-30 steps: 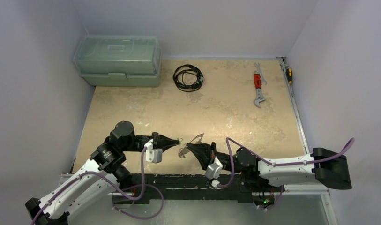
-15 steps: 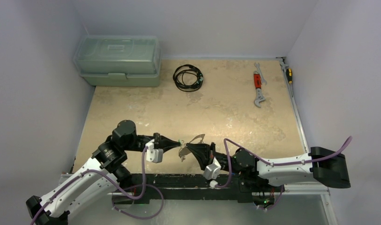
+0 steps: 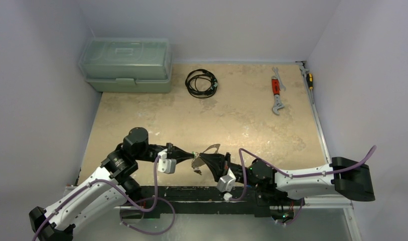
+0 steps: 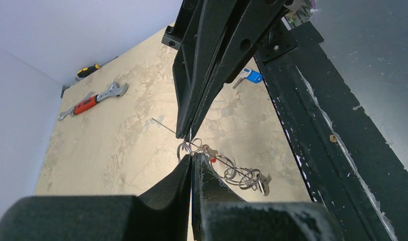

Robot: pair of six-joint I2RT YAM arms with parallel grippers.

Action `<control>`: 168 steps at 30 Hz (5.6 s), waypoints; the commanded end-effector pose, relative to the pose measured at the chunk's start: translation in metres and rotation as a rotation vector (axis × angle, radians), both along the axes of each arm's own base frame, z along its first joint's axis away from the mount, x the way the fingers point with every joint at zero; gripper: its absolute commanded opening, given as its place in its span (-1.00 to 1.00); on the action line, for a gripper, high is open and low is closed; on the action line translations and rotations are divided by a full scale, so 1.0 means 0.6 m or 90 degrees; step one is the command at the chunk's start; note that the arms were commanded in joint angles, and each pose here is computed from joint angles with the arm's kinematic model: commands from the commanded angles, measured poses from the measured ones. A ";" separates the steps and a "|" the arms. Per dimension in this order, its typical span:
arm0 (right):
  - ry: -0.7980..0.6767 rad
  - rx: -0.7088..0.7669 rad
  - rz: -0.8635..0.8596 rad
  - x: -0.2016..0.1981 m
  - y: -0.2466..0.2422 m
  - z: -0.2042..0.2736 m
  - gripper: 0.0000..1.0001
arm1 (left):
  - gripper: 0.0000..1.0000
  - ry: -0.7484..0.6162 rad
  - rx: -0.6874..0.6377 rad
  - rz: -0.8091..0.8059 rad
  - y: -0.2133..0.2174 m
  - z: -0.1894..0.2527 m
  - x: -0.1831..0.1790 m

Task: Put the keys on the keyring

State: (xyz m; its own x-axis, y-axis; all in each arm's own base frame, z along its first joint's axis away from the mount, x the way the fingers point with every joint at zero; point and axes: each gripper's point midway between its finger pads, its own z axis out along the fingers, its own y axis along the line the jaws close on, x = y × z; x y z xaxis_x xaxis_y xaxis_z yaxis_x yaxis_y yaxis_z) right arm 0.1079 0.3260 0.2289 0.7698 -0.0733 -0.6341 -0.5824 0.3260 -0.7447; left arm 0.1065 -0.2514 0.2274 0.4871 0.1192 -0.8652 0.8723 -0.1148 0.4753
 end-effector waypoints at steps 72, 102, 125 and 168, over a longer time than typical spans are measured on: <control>-0.014 0.058 -0.006 -0.005 -0.004 0.054 -1.00 | -1.00 0.013 0.000 -0.046 -0.009 0.007 -0.011; -0.033 0.069 0.022 -0.032 -0.008 0.067 -1.00 | -1.00 0.001 0.014 -0.010 -0.001 0.010 0.002; -0.030 0.033 0.001 -0.020 0.011 0.043 -1.00 | -1.00 -0.003 -0.006 -0.055 -0.001 0.026 -0.018; -0.043 0.080 -0.008 -0.026 -0.012 0.074 -1.00 | -1.00 0.086 0.033 -0.082 -0.011 -0.002 -0.024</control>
State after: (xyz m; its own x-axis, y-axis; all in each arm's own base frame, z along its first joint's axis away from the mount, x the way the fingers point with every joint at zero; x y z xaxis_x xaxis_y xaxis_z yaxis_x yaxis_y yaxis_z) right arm 0.0965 0.3264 0.2303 0.7914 -0.0929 -0.6042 -0.5505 0.3212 -0.7705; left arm 0.0898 -0.2570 0.2109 0.3675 0.1229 -0.9219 0.9075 -0.2640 0.3266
